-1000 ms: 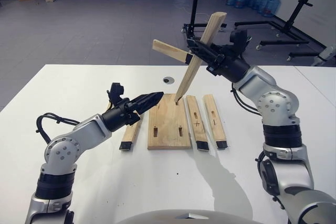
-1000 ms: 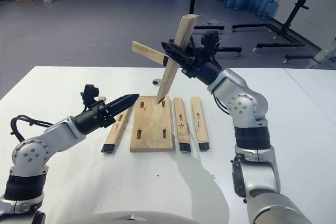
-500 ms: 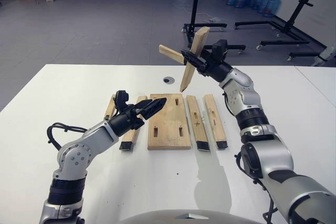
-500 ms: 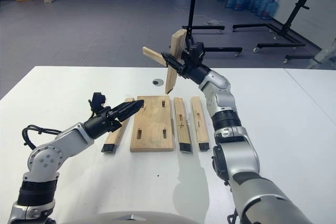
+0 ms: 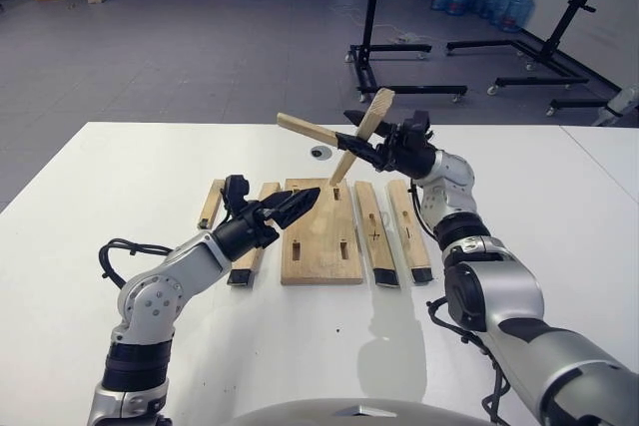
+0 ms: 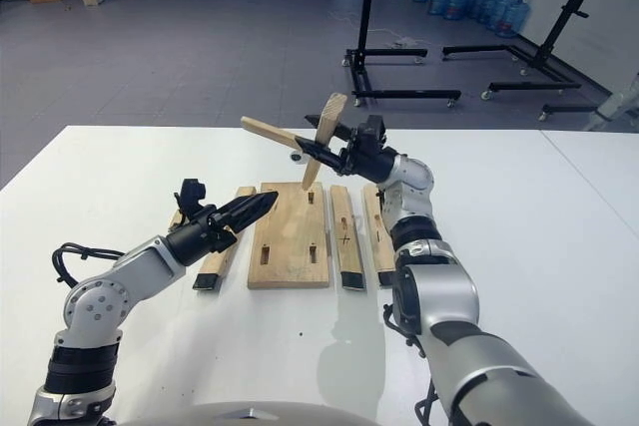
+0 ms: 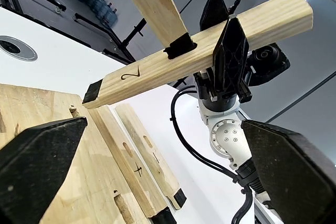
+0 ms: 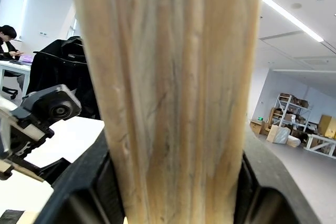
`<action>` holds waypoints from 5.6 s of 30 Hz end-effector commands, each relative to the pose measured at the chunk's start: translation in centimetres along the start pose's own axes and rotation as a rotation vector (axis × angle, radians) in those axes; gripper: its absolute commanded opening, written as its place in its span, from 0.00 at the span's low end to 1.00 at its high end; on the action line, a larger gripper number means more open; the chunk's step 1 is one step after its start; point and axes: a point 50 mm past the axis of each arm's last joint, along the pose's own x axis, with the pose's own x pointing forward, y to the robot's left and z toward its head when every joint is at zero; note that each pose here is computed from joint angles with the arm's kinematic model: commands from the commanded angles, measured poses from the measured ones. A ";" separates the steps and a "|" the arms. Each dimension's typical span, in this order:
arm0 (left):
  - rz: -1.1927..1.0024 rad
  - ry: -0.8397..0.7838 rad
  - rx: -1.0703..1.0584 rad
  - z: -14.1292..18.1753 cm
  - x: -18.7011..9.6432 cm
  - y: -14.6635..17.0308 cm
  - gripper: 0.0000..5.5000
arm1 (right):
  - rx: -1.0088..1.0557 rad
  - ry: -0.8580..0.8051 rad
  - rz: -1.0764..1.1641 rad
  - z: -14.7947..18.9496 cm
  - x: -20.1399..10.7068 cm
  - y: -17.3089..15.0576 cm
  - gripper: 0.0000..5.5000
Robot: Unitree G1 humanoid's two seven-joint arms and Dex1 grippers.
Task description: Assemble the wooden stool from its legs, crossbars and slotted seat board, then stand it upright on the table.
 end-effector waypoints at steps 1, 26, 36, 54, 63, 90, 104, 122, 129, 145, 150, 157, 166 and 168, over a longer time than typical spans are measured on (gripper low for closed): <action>0.018 0.007 -0.005 -0.2 -0.1 0.2 0.98 | -0.061 0.113 0.049 -0.7 0.1 0.4 0.38; 0.006 0.015 -0.011 -0.4 0.1 0.0 0.98 | -0.030 0.104 -0.004 -1.1 0.0 0.2 0.38; 0.005 0.015 -0.012 -0.5 0.3 0.0 0.98 | 0.014 0.146 0.017 -2.3 -0.6 1.1 0.38; 0.011 0.000 -0.018 -0.7 0.4 0.1 0.98 | 0.231 0.326 0.092 -3.4 -2.3 1.3 0.38; 0.010 0.005 -0.017 -0.7 0.3 0.1 0.98 | 0.302 0.372 0.089 -2.7 -2.6 0.2 0.38; 0.000 0.013 -0.027 -0.9 0.4 -0.1 0.98 | 0.157 0.228 0.120 -1.0 -1.3 -0.4 0.38; -0.009 0.020 -0.026 -0.8 0.5 -0.2 0.98 | 0.171 0.263 0.200 -1.2 -1.4 0.0 0.38; -0.009 0.022 -0.030 -1.0 0.4 -0.3 0.98 | 0.142 0.215 0.142 0.0 -1.0 -1.1 0.38; -0.007 0.025 -0.029 -1.0 0.5 -0.3 0.98 | 0.139 0.267 0.174 -0.8 -1.3 -0.5 0.38; -0.011 0.031 -0.027 -1.2 0.6 -0.4 0.98 | 0.377 0.567 0.139 -2.7 -1.5 -0.5 0.38; -0.012 0.032 -0.028 -1.3 0.6 -0.4 0.98 | 0.458 0.628 0.064 -3.2 -2.4 -0.6 0.38; -0.011 0.035 -0.031 -1.4 0.6 -0.4 0.98 | 0.462 0.648 0.040 -3.6 -3.0 -0.4 0.38; -0.012 0.042 -0.033 -1.4 0.6 -0.4 0.98 | 0.468 0.650 0.045 -4.5 -2.9 0.3 0.38; -0.012 0.043 -0.033 -1.4 0.6 -0.4 0.98 | 0.468 0.659 0.047 -4.7 -2.8 0.5 0.38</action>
